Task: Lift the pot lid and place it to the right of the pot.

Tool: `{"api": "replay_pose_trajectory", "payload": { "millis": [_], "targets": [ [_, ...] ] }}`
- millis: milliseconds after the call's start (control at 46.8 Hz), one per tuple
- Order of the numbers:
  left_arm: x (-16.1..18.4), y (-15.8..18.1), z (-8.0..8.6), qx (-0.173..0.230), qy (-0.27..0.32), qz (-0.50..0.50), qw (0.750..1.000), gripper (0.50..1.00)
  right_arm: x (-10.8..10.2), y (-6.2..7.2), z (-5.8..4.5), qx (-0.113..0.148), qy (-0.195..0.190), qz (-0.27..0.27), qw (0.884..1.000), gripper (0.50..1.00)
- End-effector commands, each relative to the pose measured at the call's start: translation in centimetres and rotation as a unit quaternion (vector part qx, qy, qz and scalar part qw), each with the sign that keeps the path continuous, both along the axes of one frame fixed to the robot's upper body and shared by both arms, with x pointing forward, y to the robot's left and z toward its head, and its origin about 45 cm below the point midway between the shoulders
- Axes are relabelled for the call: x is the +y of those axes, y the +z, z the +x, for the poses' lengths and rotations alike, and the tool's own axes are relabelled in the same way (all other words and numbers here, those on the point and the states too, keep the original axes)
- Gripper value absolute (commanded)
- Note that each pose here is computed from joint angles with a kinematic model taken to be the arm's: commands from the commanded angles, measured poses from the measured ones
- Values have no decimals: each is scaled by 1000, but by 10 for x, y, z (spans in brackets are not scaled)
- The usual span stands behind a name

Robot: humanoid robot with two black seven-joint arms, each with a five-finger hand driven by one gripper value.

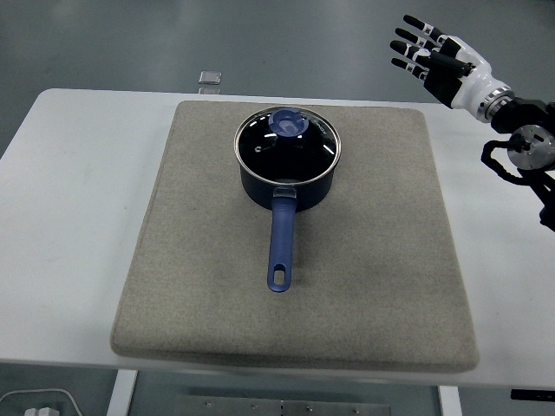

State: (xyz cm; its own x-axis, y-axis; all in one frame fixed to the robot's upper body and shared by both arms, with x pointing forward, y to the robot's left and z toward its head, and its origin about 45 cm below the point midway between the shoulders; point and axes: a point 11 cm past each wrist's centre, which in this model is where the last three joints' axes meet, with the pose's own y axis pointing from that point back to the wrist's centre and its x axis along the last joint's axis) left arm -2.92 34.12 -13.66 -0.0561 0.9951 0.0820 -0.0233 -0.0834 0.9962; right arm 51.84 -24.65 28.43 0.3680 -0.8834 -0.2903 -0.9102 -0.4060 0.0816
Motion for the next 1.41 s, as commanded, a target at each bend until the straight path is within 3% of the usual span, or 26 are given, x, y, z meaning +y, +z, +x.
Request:
{"api": "replay_pose_trajectory", "payload": {
  "millis": [0, 1132, 1389],
  "targets": [
    [0, 0, -2, 2, -5, 2, 1000, 1000, -1, 1, 0, 0, -1, -2, 1000, 932],
    [5, 1, 1, 1, -4, 12, 1000, 1000, -1, 8, 2, -9, 4, -8, 1000, 932],
    [5, 1, 1, 1, -4, 12, 1000, 1000, 6, 25, 7, -24, 13, -17, 999, 932]
  ]
}}
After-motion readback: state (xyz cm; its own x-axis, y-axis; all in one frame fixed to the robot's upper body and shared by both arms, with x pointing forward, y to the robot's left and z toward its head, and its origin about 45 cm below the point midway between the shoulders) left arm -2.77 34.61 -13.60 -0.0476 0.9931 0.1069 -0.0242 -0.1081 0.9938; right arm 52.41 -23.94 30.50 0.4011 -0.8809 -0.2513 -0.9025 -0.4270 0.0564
